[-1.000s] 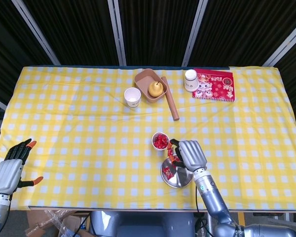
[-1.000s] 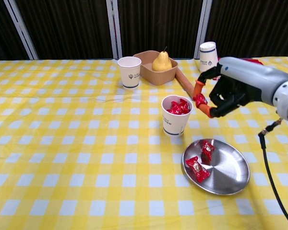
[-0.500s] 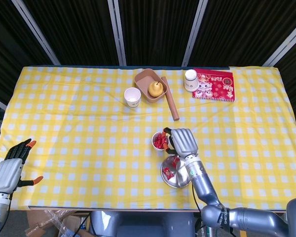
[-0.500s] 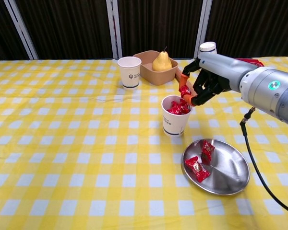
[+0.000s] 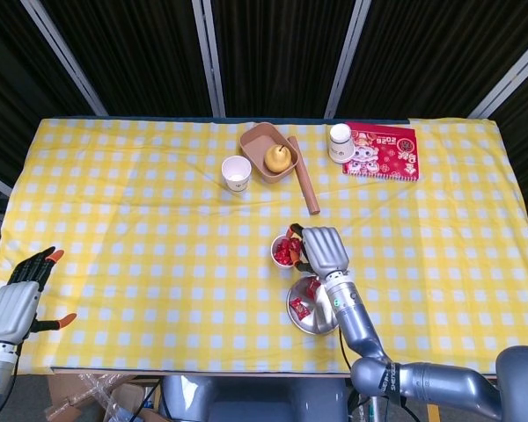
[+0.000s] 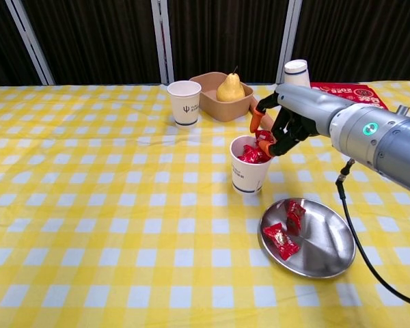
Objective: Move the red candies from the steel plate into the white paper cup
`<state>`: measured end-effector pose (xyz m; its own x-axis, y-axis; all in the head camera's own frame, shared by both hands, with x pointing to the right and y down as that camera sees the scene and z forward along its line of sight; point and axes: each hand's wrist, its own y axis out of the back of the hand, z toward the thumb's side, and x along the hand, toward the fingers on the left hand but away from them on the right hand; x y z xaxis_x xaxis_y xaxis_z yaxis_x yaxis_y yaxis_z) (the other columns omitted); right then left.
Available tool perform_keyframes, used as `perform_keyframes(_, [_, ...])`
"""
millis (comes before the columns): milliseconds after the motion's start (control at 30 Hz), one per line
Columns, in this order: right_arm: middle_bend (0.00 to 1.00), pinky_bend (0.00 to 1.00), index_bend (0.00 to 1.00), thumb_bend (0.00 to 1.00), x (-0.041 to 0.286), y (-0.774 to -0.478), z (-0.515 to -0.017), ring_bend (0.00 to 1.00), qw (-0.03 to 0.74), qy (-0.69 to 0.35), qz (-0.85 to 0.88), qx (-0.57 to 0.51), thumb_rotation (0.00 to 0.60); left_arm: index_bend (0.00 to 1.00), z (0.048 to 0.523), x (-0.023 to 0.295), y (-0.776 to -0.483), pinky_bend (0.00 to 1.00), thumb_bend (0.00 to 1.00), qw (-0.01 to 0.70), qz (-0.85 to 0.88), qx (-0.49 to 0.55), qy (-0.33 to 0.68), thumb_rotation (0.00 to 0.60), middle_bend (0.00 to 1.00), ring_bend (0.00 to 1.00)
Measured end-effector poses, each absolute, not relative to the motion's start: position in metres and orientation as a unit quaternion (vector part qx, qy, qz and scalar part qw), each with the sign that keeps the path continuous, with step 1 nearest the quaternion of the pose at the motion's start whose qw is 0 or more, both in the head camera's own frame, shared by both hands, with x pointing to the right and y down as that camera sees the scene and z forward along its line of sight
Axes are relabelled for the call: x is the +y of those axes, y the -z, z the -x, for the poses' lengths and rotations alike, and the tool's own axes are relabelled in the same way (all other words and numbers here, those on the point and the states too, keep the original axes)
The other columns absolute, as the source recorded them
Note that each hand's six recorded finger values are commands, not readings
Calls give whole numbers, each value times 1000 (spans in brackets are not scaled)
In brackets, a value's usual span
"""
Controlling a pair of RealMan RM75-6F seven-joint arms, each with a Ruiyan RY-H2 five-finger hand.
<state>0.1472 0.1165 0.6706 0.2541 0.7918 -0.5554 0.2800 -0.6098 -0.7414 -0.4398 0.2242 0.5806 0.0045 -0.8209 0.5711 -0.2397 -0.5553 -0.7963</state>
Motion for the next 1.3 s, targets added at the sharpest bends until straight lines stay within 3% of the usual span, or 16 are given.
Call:
perform_keyframes(467, [872, 999, 369, 510, 127, -649, -155, 953, 267, -483, 749, -366, 600, 0, 439, 224, -579, 0, 0, 254, 664, 403, 577, 600, 0, 0])
perform_keyframes(667, [824, 915, 344, 510, 130, -626, -172, 874, 283, -471, 742, -385, 600, 0, 438, 224, -577, 0, 0, 261, 664, 405, 572, 600, 0, 0])
perform_keyframes(800, [658, 763, 256, 510, 133, -610, -195, 699, 299, -464, 730, -404, 600, 0, 438, 224, -575, 0, 0, 269, 663, 406, 569, 600, 0, 0])
perform_keyframes(867, [532, 599, 195, 509, 136, -602, -211, 542, 312, -460, 721, -413, 600, 0, 437, 224, -574, 0, 0, 273, 663, 406, 567, 600, 0, 0])
perform_keyframes(933, [356, 371, 113, 479, 141, -595, -227, 314, 326, -460, 713, -418, 600, 0, 437, 224, -573, 0, 0, 280, 662, 406, 565, 600, 0, 0])
perform_keyframes(1033, [143, 154, 10, 406, 155, -588, -259, 68, 349, -469, 699, -411, 600, 0, 437, 223, -571, 0, 0, 295, 658, 403, 563, 600, 0, 0])
perform_keyframes(1133, [12, 31, 0, 362, 172, -583, -297, 0, 366, -501, 681, -388, 600, 0, 438, 223, -569, 0, 0, 312, 653, 399, 564, 600, 0, 0])
perform_keyframes(1300, [0, 0, 0, 347, 197, -567, -356, 0, 382, -548, 641, -378, 600, 0, 445, 225, -565, 0, 0, 343, 634, 387, 575, 600, 0, 0])
